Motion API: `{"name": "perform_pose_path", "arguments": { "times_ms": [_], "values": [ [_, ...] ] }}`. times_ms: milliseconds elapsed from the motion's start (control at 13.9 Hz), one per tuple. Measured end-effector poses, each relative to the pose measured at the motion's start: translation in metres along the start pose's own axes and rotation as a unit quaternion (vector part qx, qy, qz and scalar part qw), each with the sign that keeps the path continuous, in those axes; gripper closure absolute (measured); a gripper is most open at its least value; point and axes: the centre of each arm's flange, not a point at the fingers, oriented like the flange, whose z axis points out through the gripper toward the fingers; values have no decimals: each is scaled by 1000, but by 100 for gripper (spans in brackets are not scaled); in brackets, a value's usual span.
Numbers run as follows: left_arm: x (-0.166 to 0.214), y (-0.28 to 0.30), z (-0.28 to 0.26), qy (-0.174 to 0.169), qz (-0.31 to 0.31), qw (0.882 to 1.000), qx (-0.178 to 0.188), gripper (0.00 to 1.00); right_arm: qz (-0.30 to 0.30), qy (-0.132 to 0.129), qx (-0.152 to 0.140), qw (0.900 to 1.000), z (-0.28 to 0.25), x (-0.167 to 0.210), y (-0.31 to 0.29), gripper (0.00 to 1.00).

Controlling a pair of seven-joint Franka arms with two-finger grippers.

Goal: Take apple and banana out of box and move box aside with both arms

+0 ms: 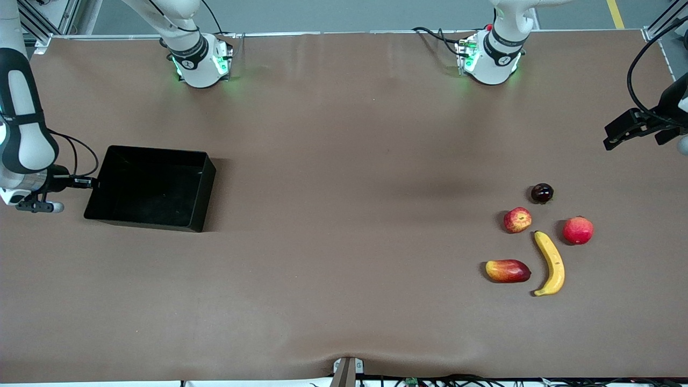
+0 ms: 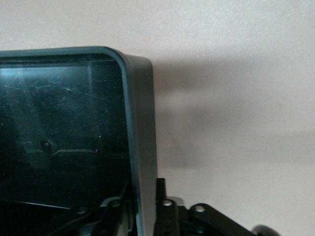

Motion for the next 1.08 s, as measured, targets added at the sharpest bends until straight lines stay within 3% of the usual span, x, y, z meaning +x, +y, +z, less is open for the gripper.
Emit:
{"name": "perform_pose_path", "arguments": {
  "times_ms": [216,505,793,1082],
  "values": [
    [-1,-4,-3,2,-3,1000,0,0,-27,-26,21,999,-43,6,-3,42],
    [-1,-2,-3,3,-1,1000,0,0,-48,-12,20,999,-144,18,-12,2],
    [-2,-2,-7,6,0,1000,0,0,-82,32,-2,996,-265,15,-43,0],
    [-2,0,-7,6,0,1000,-9,0,-153,75,-35,985,-328,24,-139,0]
  ]
}}
